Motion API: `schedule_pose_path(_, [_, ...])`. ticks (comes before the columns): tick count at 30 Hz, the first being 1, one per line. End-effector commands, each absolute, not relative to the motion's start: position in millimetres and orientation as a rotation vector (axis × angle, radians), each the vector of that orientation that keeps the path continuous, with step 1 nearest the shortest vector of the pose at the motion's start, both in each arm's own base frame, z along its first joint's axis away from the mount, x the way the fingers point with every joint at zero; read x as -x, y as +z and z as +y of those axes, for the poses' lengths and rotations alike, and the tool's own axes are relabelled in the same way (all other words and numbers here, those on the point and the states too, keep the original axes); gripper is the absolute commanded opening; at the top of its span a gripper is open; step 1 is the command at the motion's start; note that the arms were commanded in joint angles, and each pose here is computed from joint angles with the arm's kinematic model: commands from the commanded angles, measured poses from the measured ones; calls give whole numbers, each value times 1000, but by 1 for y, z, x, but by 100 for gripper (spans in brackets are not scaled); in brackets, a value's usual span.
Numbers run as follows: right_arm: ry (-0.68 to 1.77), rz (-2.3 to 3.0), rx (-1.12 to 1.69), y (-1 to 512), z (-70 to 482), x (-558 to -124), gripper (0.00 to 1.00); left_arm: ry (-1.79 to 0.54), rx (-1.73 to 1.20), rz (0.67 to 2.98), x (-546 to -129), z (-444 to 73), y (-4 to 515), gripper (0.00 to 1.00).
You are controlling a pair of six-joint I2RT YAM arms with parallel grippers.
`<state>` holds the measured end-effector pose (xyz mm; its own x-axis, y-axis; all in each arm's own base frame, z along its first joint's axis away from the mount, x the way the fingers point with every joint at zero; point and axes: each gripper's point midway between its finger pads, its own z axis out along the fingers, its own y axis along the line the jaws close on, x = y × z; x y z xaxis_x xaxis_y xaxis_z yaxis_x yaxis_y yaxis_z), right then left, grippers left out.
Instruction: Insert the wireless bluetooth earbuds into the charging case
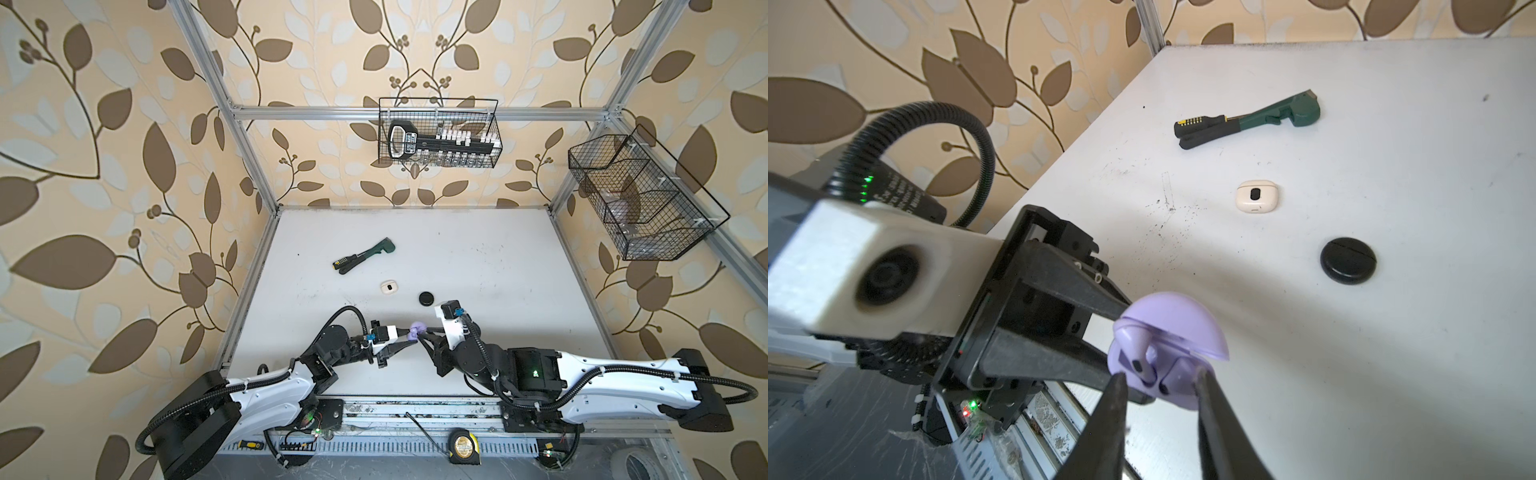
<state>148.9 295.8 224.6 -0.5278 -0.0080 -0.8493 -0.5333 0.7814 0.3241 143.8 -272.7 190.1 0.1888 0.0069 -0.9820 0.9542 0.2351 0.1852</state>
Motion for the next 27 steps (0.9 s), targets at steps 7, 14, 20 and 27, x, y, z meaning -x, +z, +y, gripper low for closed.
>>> schedule_pose_path(7, [693,2022,419,233,311,-151,32,-917,-1098,1058,-138,-275,214,0])
schedule_pose_path(14, [660,2029,399,235,317,-156,35,-917,-1101,1058,-138,-275,214,0])
schedule_pose_path(20, [627,2041,355,233,315,-161,38,-919,-1105,1059,-138,-276,214,0])
schedule_pose_path(27, [606,2063,340,223,314,-162,34,-916,-1093,1059,-138,-274,215,0])
